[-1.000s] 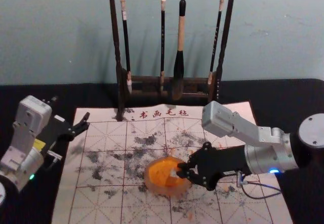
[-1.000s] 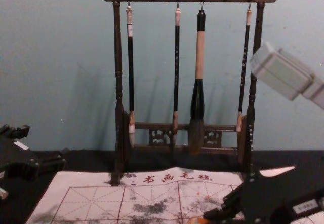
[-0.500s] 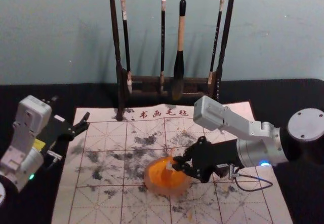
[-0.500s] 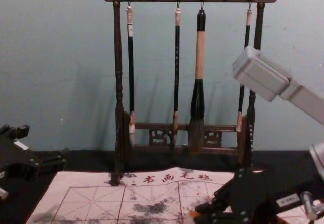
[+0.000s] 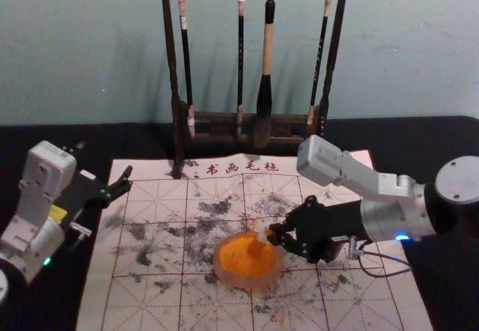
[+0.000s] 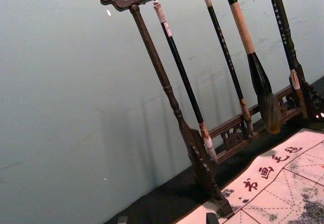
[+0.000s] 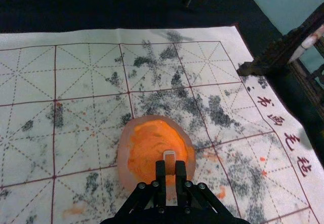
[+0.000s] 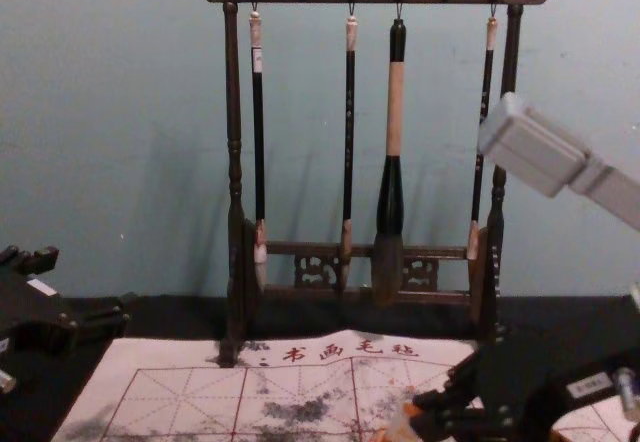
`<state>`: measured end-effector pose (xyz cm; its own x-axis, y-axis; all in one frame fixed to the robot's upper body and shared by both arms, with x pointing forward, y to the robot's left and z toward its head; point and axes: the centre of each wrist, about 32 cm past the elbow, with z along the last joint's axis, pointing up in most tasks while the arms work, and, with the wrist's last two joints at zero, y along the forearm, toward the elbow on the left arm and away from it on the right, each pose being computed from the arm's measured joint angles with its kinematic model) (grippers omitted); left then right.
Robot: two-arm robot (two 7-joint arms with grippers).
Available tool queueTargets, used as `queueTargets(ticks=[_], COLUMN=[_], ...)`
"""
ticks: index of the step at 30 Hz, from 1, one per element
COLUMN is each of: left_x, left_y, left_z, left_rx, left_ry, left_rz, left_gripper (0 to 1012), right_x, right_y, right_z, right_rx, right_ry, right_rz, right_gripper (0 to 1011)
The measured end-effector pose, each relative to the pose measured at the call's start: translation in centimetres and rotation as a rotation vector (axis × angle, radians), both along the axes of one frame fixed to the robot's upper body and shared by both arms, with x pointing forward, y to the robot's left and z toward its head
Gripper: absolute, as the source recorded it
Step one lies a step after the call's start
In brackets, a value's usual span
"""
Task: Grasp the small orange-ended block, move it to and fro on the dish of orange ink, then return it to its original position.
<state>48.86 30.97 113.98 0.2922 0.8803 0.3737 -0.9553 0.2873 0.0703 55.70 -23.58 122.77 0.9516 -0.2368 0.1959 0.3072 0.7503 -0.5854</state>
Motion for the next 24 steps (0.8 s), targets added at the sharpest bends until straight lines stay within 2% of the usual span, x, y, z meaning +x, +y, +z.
queueTargets(ticks=[12,19,24], left_x=[0.00,0.00,0.00], left_y=[0.00,0.00,0.00], left_z=[0.00,0.00,0.00], left_rx=[0.000,0.000,0.000], left_ry=[0.000,0.000,0.000], left_rz=[0.000,0.000,0.000], left_gripper=[1001,1001,1001], right_x=[-1.7,-2.1,-1.9], right_y=[-1.2,-0.8,-0.1], right_z=[0.8,0.8,0.6], right_rx=[0.000,0.000,-0.006], right_ry=[0.003,0.010,0.014], right_rz=[0.015,0.040,0.052], right_gripper=[80,80,80])
